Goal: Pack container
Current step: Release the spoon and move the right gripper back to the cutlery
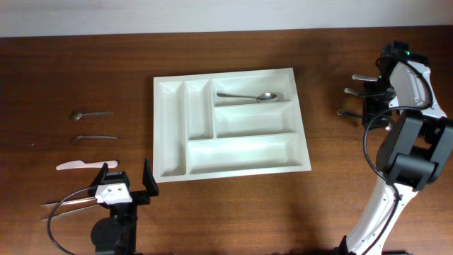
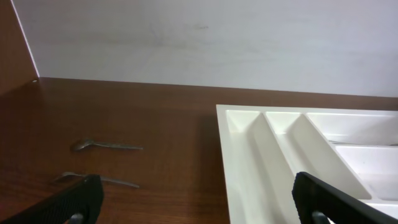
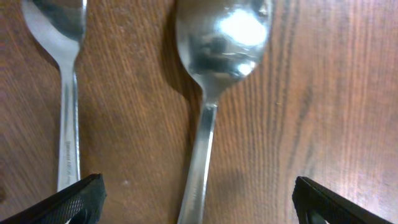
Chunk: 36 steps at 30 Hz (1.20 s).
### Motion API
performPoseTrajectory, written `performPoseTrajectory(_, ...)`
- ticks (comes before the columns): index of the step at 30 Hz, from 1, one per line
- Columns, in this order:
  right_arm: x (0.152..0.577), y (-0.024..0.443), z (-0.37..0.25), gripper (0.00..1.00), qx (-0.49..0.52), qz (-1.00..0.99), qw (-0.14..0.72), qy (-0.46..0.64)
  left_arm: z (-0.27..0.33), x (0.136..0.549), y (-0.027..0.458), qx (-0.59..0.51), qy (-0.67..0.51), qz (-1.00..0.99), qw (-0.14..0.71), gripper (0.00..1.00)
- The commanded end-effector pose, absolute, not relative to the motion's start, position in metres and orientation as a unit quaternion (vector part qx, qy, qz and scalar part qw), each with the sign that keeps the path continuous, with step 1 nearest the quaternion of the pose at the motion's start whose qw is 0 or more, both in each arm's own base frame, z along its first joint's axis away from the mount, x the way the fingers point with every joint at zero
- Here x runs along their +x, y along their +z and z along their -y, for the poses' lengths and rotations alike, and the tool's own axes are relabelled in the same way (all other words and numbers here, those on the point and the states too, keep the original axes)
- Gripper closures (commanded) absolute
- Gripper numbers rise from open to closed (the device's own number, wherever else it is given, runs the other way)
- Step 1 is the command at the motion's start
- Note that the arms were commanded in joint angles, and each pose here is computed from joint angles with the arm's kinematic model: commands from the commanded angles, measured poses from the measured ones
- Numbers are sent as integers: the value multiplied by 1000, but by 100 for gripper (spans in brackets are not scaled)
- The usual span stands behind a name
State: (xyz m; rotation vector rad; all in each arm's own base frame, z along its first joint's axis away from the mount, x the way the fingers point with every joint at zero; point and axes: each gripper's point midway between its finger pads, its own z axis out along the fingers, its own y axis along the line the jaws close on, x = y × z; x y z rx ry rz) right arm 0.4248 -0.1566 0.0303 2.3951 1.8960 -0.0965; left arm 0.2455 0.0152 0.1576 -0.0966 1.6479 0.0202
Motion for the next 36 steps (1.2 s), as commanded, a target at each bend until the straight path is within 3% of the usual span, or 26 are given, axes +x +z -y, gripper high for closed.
performPoseTrajectory(1, 427, 26, 164, 3, 785, -617, 46, -33, -12, 246, 157, -32, 6, -734, 679, 1)
performPoseTrajectory(18, 420, -1, 159, 3, 785, -617, 12, -46, -12, 246, 157, -32, 6, -734, 679, 1)
performPoseTrajectory(21, 418, -5, 159, 19, 785, -618, 7, -48, -12, 246, 157, -32, 6, -734, 679, 1)
performPoseTrajectory(25, 418, -5, 159, 57, 785, -618, 7, -49, -12, 246, 157, -32, 6, -734, 679, 1)
performPoseTrajectory(29, 418, -5, 159, 89, 781, -622, 6, -49, -12, 246, 157, -32, 6, -734, 679, 1)
performPoseTrajectory(31, 418, -5, 158, 95, 781, -623, 6, -49, -12, 246, 157, -32, 6, -734, 679, 1)
performPoseTrajectory(36, 420, 3, 151, 96, 774, -631, 8, -49, -12, 246, 157, -32, 6, -734, 679, 1)
